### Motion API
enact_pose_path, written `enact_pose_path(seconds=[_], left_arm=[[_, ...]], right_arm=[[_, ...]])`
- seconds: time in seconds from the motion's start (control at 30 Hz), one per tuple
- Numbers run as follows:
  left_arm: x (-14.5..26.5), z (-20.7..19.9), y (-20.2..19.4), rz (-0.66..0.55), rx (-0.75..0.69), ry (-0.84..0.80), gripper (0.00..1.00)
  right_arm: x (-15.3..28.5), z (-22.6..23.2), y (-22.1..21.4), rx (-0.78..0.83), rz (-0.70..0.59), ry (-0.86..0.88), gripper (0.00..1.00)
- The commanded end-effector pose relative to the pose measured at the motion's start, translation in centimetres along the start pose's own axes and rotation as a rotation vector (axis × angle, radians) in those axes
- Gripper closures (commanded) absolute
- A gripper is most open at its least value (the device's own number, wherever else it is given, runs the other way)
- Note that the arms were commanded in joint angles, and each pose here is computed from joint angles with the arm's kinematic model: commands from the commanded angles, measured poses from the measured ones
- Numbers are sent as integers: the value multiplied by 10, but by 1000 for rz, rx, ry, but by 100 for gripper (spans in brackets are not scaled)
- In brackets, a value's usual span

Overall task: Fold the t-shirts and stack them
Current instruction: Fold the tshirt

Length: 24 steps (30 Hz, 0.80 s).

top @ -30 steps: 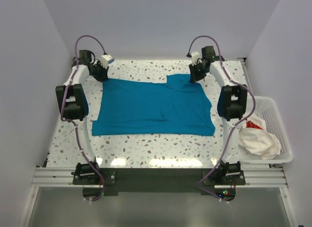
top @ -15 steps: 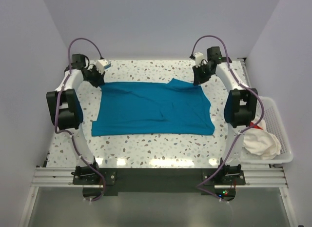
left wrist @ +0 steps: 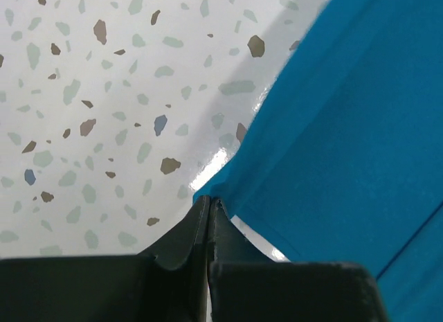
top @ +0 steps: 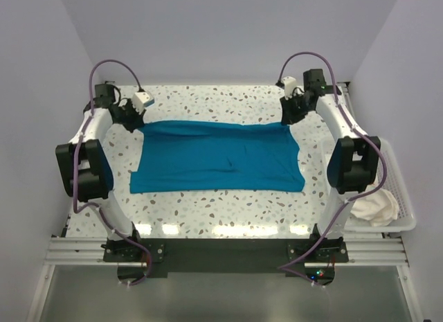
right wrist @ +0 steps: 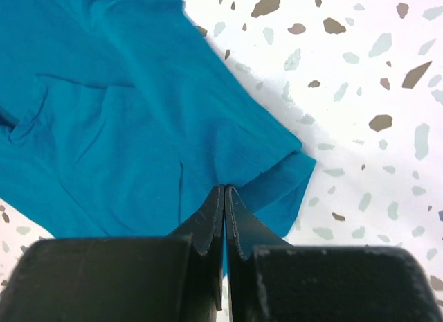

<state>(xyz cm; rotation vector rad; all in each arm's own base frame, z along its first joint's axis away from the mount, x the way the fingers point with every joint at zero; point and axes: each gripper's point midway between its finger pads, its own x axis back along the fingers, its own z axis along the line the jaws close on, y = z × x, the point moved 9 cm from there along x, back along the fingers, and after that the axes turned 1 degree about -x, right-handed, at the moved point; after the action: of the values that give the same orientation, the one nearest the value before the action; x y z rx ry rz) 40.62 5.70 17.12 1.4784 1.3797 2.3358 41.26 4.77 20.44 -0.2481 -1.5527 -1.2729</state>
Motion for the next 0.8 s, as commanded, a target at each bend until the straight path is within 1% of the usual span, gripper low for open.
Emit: enact_pose_path(seconds=[0.0,0.27,0.4,0.57,0.77], left_arm=[[24,7,2,-41,-69,69,100],[26,-12,-14,-16,-85,22,100],[20,-28,-33,23,-79,-18,100],[12,-42,-52,61,-70,-48,100],[6,-45,-61,86,-62,-63,100]], right_arm=[[34,5,2,66,-59,-20,100],[29,12,-22,76,-15,15,100],[21,17,-39,61,26,46,100],[16,19,-51,53,50,49,100],[8,23,-66,33,91,66,100]])
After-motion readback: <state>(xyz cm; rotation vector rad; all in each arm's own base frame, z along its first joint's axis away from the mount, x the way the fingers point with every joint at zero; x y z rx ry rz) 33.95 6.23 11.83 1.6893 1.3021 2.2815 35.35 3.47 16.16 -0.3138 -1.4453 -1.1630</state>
